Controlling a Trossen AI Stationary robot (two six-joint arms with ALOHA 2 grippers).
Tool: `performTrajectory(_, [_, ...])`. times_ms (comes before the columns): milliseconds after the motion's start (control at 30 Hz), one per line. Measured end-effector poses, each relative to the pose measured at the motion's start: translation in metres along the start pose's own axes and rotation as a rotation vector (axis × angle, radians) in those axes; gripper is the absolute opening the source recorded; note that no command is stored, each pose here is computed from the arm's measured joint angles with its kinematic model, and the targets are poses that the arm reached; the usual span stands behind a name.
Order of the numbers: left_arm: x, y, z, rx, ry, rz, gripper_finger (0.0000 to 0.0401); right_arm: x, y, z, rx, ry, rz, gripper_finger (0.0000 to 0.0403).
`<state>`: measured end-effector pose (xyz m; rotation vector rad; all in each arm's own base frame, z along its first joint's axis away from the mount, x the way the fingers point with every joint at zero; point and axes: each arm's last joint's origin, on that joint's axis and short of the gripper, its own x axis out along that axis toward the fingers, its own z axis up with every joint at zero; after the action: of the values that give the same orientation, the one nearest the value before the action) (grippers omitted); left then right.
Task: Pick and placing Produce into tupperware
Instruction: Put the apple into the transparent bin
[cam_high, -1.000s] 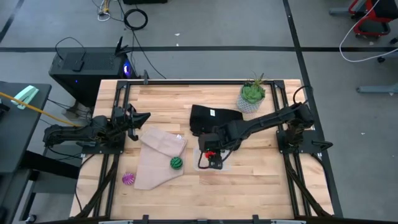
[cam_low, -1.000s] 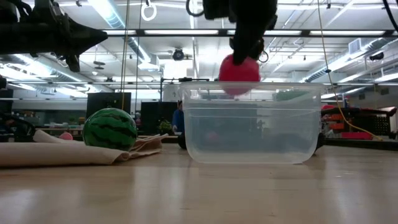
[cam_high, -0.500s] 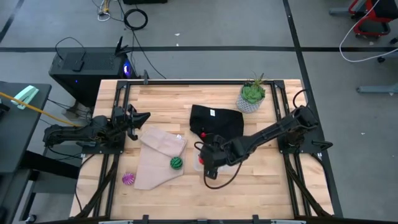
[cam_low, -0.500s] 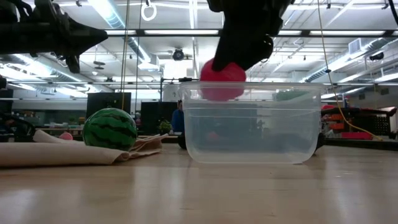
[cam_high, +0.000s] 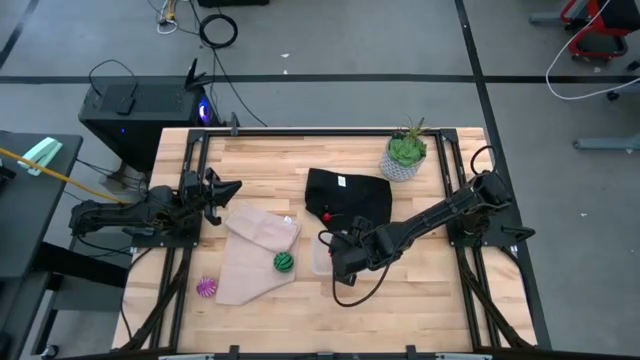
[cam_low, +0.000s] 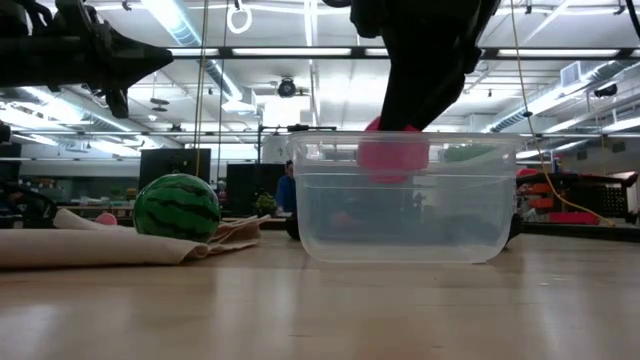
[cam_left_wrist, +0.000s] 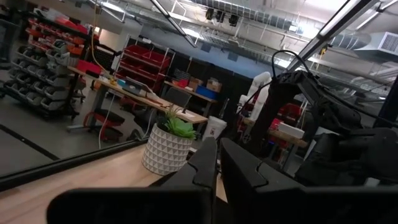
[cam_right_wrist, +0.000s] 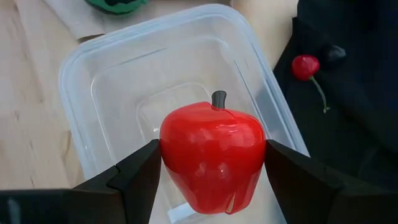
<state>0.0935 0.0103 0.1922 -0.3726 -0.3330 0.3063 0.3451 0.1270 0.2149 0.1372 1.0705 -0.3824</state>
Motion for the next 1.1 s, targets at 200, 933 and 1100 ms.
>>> performTrajectory(200, [0.0,0.0002,-0.0005,0.002,0.004,0.002,0.0034,0.0,-0.0001,-0.0001,0.007,0.001,-0.001,0.0272])
performTrajectory(933, [0.0,0.0002,-0.0005,0.002,0.005,0.002,0.0035,0.0005,-0.0039,-0.0054,0.019,0.075,-0.013,0.0272])
performTrajectory(1100, [0.0,0.0002,-0.0005,0.001,0.005,0.002,0.0029,0.0013,-0.0052,-0.0044,0.026,0.083,-0.005,0.0272])
